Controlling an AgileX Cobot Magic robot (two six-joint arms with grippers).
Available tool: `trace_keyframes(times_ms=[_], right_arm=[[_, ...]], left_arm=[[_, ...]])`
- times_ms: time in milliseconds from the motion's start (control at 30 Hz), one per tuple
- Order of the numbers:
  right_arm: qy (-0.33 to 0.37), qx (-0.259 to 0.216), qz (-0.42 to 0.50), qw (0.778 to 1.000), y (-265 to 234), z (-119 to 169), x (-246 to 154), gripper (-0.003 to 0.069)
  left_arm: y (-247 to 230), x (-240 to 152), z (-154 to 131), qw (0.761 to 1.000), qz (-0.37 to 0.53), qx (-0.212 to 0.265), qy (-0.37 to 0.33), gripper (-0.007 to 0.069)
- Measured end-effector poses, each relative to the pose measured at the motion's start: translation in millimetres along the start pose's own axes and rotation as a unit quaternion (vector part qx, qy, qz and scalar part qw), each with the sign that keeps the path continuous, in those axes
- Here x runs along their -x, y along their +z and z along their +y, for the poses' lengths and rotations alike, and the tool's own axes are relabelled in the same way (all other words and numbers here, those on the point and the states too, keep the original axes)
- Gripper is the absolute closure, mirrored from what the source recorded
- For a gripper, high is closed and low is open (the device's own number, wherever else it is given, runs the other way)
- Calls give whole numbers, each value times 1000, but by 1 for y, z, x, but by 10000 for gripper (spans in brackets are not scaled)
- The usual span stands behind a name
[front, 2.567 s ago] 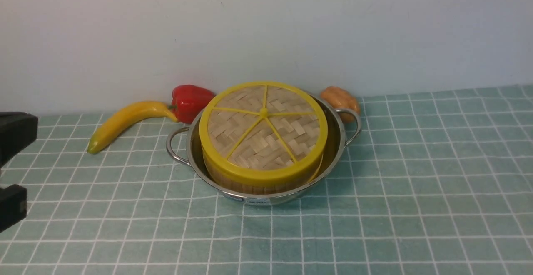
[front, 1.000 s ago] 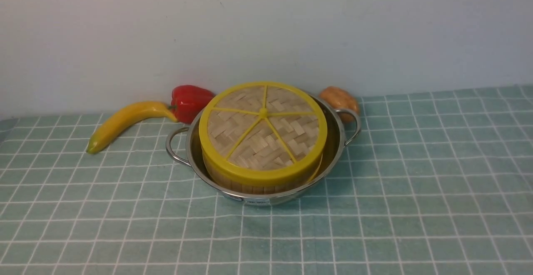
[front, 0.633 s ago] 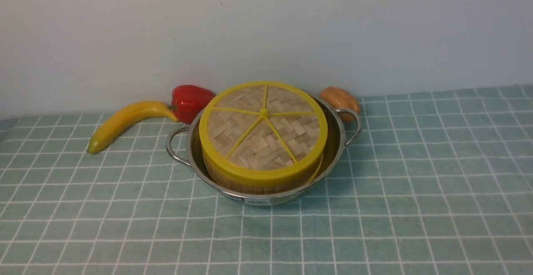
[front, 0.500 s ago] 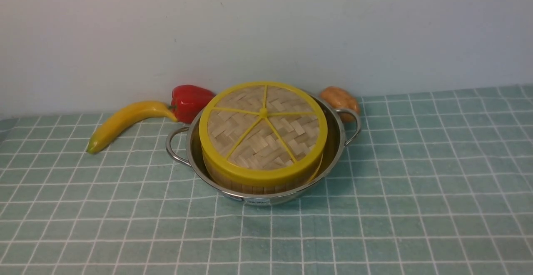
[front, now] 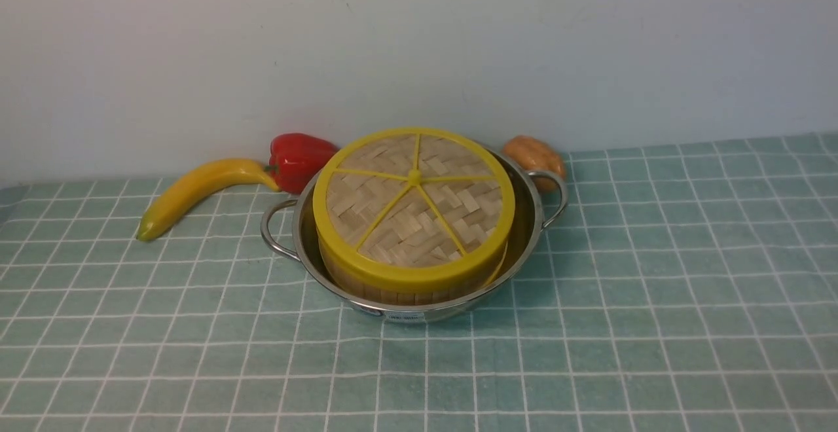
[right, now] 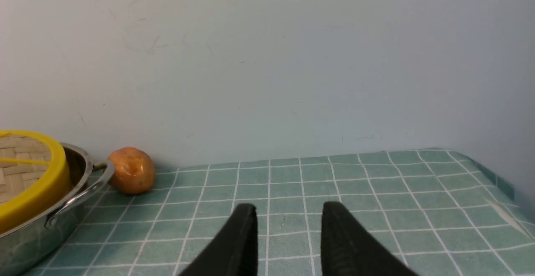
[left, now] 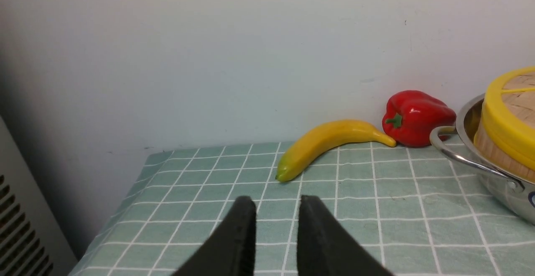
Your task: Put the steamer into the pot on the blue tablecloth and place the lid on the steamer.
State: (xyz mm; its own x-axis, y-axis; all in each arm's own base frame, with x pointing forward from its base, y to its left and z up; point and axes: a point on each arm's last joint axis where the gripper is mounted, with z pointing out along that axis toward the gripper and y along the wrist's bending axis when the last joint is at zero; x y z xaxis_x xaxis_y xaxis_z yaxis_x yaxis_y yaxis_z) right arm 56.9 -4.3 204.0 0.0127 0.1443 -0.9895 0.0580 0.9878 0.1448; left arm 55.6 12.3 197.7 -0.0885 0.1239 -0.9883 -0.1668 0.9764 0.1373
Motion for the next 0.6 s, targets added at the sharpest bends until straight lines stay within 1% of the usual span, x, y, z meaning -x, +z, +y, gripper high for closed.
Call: trace_keyframes(times_ms=[600], right_arm=[[0, 0, 0, 1000, 0, 0, 0, 419]], left_arm=[[0, 0, 0, 1000, 0, 0, 1, 452]])
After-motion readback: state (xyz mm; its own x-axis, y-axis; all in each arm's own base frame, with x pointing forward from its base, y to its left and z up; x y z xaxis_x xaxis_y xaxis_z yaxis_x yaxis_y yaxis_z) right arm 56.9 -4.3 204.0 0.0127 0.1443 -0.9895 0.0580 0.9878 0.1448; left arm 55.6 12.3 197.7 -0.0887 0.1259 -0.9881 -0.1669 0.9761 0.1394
